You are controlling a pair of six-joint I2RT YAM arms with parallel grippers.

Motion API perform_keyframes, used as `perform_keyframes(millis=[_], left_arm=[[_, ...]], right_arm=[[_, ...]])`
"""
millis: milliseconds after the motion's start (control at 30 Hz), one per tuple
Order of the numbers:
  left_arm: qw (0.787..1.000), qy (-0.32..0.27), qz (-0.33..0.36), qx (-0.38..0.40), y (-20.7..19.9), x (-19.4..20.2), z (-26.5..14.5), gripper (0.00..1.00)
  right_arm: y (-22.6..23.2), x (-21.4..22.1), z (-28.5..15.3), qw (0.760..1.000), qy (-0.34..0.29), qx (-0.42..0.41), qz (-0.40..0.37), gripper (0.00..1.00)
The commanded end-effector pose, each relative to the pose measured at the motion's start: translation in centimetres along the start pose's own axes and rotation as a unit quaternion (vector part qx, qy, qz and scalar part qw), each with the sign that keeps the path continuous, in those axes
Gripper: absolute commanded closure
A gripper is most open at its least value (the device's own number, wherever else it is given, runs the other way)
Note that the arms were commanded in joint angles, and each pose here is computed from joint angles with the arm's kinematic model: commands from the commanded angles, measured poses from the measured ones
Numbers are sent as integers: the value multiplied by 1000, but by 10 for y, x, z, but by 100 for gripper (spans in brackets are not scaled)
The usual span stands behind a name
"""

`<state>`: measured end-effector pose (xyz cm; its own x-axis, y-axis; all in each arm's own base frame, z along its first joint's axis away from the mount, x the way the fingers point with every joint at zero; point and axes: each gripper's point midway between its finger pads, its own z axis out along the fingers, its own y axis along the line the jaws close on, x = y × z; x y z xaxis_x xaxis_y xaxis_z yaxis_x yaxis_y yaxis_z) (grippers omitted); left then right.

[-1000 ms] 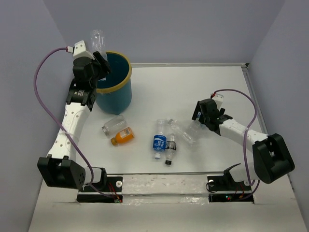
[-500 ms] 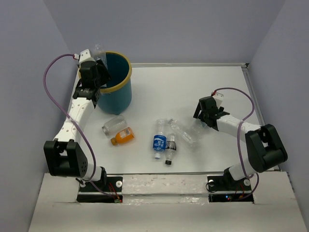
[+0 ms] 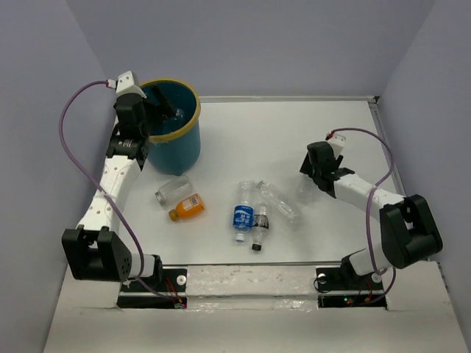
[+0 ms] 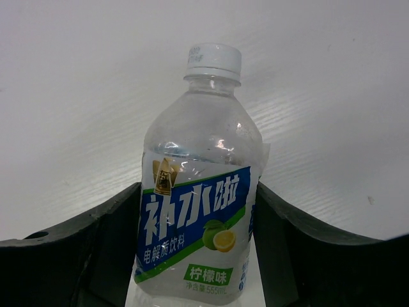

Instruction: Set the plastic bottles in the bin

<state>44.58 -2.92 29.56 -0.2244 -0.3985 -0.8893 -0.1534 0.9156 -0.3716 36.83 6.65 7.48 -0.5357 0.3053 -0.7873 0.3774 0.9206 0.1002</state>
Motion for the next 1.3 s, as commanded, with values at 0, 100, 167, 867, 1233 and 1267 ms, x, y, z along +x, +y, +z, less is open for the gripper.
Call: perform_keyframes(millis=[0, 100, 167, 867, 1233, 1267], left_arm=[[991, -105, -19, 77, -40, -80, -45, 1], [986, -131, -23, 98, -50, -100, -68, 1], [983, -144, -26, 115, -57, -108, -86, 1], [975, -7, -13, 222, -44, 58, -197, 1], [963, 129, -29, 234, -51, 150, -194, 1], [960, 146, -32, 235, -51, 164, -191, 1]], right_arm=[[5, -85, -29, 992, -115, -11, 44, 48], [10, -108, -48, 988, -139, -35, 49, 50], [15, -130, -70, 983, -164, -64, 59, 51], [289, -278, -321, 810, -323, -488, -27, 50], [438, -274, -331, 724, -374, -578, -40, 50], [445, -269, -328, 715, -380, -585, -43, 50]])
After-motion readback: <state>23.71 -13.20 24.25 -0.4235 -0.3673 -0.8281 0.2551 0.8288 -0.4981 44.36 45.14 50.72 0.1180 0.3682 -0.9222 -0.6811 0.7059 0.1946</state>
